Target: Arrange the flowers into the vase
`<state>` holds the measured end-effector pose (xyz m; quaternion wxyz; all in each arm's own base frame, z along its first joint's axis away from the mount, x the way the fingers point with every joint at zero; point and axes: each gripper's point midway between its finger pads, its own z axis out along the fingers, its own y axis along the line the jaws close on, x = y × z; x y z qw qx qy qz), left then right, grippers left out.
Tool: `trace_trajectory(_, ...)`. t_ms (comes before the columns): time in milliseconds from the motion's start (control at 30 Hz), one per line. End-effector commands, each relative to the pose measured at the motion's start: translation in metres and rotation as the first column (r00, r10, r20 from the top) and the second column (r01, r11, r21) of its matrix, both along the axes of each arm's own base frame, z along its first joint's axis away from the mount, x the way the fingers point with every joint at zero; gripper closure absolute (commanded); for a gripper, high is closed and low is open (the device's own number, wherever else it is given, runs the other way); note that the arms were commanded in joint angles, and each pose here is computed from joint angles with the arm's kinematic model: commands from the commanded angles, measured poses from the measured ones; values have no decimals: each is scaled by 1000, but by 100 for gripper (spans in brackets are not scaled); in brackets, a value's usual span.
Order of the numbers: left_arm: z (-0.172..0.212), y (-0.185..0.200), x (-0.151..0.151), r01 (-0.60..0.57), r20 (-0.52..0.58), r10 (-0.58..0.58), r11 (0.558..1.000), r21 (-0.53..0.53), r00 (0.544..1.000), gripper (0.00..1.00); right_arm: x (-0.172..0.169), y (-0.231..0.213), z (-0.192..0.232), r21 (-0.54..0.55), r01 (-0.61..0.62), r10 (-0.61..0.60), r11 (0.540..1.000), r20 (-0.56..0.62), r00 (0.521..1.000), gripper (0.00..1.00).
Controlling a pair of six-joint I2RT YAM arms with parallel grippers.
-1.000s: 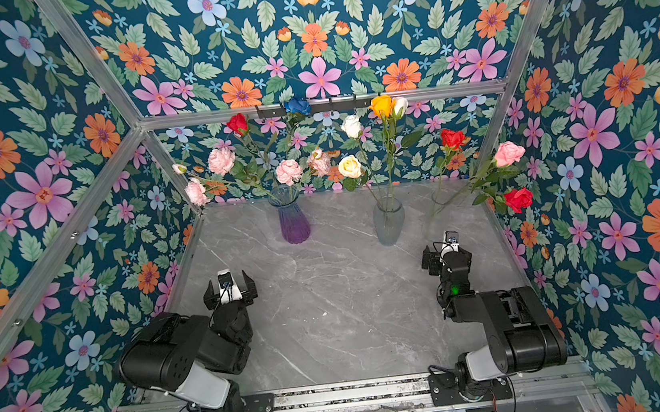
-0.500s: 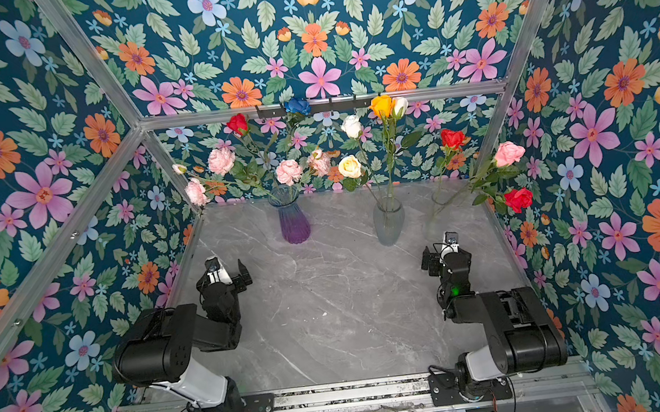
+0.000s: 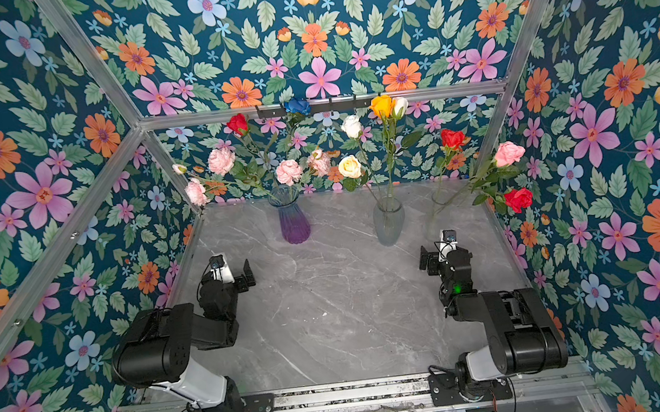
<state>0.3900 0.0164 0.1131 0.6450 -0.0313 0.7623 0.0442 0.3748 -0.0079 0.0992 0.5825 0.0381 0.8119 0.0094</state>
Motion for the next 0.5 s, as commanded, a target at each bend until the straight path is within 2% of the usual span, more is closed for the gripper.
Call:
trace_trajectory(0,-1,-3,0,17,-3,-17,1000,-5,1000,0,0,6,-1,2,-36,36,999,-7,999,1)
trace_trajectory(467,-1,-4,1,24,-6,-24,1000,-6,1000,0,0,6,-1,1,-37,37,999,-7,999,1)
